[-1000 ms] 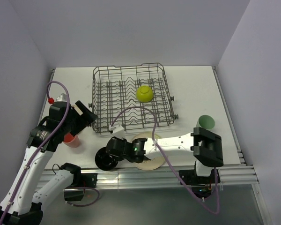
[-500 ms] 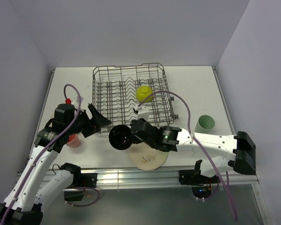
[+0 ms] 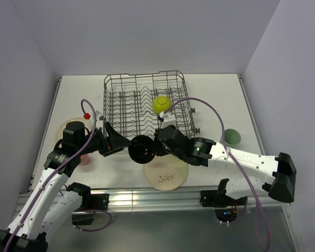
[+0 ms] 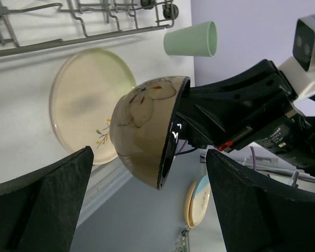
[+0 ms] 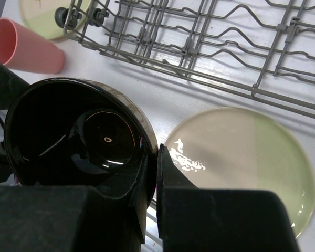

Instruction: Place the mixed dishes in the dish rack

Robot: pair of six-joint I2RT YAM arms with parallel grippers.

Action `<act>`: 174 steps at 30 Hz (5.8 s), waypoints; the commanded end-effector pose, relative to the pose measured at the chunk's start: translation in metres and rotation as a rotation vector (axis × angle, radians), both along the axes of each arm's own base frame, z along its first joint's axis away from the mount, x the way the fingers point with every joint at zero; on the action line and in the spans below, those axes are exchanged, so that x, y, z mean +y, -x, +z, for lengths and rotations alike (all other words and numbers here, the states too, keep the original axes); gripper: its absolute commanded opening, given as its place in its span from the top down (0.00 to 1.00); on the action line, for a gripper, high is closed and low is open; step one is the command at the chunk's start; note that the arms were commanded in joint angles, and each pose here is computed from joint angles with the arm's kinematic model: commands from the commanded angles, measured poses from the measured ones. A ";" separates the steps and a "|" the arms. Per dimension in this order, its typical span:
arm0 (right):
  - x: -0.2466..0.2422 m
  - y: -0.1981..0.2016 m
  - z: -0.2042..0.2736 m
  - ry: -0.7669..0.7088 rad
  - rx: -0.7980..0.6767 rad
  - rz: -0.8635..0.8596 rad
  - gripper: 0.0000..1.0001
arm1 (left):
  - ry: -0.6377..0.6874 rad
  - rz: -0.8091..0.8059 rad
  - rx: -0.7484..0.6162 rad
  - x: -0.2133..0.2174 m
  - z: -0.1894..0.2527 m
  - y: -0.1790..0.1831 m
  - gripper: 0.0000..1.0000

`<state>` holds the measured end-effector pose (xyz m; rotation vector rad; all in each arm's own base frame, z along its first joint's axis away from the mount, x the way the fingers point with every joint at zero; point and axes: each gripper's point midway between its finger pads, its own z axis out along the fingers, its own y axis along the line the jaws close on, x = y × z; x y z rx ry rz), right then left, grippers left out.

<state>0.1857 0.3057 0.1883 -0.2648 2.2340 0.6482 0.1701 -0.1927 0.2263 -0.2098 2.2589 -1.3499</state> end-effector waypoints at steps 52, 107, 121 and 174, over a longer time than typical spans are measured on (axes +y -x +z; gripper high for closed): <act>0.018 -0.003 0.075 0.104 -0.122 0.018 0.02 | -0.180 0.110 0.002 -0.030 -0.029 -0.016 1.00; 0.005 0.065 0.140 -0.601 -0.006 0.388 0.02 | 0.330 -0.222 -0.167 -0.072 0.063 0.035 1.00; 0.014 0.052 0.138 -0.634 0.018 0.322 0.14 | 0.323 -0.215 -0.173 -0.072 0.062 0.034 1.00; 0.011 -0.014 0.116 -0.338 -0.125 0.086 1.00 | -0.111 0.249 -0.174 0.012 0.047 -0.002 0.01</act>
